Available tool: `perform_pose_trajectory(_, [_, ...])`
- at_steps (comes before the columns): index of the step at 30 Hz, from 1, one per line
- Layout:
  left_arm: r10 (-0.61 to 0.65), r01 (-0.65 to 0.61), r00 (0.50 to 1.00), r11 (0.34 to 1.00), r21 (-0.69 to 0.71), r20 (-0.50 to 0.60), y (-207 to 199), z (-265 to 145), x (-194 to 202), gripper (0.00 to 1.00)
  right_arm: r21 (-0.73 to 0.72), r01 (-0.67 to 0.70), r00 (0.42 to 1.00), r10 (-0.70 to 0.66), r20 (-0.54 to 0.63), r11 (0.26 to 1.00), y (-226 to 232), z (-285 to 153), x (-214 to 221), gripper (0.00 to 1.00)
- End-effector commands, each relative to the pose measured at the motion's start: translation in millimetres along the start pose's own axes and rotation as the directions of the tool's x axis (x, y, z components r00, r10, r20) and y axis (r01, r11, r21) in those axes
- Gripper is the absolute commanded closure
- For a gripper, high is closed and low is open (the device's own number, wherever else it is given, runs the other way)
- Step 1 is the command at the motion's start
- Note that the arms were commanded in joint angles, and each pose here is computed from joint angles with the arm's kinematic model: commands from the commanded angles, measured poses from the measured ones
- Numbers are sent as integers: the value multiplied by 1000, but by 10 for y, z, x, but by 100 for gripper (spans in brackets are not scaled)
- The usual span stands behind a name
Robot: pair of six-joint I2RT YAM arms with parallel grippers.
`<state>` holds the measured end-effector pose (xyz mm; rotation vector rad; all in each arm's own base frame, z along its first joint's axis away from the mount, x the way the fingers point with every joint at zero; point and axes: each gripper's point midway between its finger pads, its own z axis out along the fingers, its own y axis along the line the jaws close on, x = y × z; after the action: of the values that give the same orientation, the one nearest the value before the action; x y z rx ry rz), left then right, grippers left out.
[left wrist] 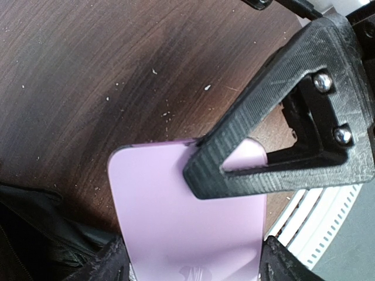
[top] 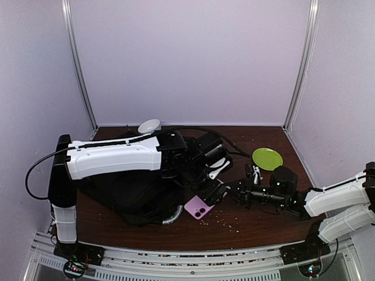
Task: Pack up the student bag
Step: Pick up the personal item from the center of the board.
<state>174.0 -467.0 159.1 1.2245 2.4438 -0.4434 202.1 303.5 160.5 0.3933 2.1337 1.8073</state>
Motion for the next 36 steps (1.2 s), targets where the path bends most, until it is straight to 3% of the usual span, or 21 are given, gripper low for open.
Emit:
perform_pose_trajectory(1, [-2,0,995,1000,20,103,-27,-319,-229,42,-51,49,999,-48,10,998,187,-46,-11,100])
perform_pose_trajectory(4, [-6,12,994,999,-52,113,114,-604,-216,17,37,140,989,-141,33,989,179,-55,-73,100])
perform_pose_trajectory(6, [-17,31,990,995,-93,143,216,-850,-192,8,107,239,969,-244,40,965,226,-66,-137,100])
perform_pose_trajectory(9, [-56,80,974,991,-103,218,317,-1283,-141,3,178,358,928,-371,43,917,376,-77,-236,100])
perform_pose_trajectory(13, [-128,167,946,980,-110,299,463,-1665,-16,2,209,462,879,-477,23,862,603,-33,-304,100])
perform_pose_trajectory(15, [-177,223,917,970,-92,358,524,-1815,26,2,228,551,824,-567,8,803,766,-28,-312,100])
perform_pose_trajectory(18, [-287,324,849,946,-7,444,631,-1935,62,2,327,734,623,-782,23,595,1172,-138,-370,100])
perform_pose_trajectory(21, [-415,437,748,895,87,518,833,-2063,104,2,431,856,319,-948,-3,286,1549,-299,-316,100])
perform_pose_trajectory(24, [-508,467,636,853,234,581,928,-2238,62,2,539,842,44,-997,-71,-2,1698,-408,-239,100])
perform_pose_trajectory(26, [-545,437,586,836,332,600,887,-2314,28,2,583,794,-108,-984,-141,-171,1685,-427,-145,100])
perform_pose_trajectory(28, [-573,407,555,819,404,603,827,-2360,-6,2,610,732,-232,-953,-198,-304,1657,-436,-27,100])
perform_pose_trajectory(31, [-617,359,549,783,508,564,663,-2369,-94,2,625,616,-382,-876,-294,-479,1571,-447,140,100])
perform_pose_trajectory(34, [-671,299,548,715,632,499,448,-2404,-200,2,620,496,-493,-785,-376,-608,1501,-460,282,100])
perform_pose_trajectory(35, [-685,296,547,696,655,481,417,-2399,-217,2,638,466,-506,-777,-375,-612,1524,-487,287,100])
perform_pose_trajectory(36, [-702,299,543,675,675,461,396,-2380,-228,2,602,416,-550,-716,-430,-681,1437,-456,321,100])
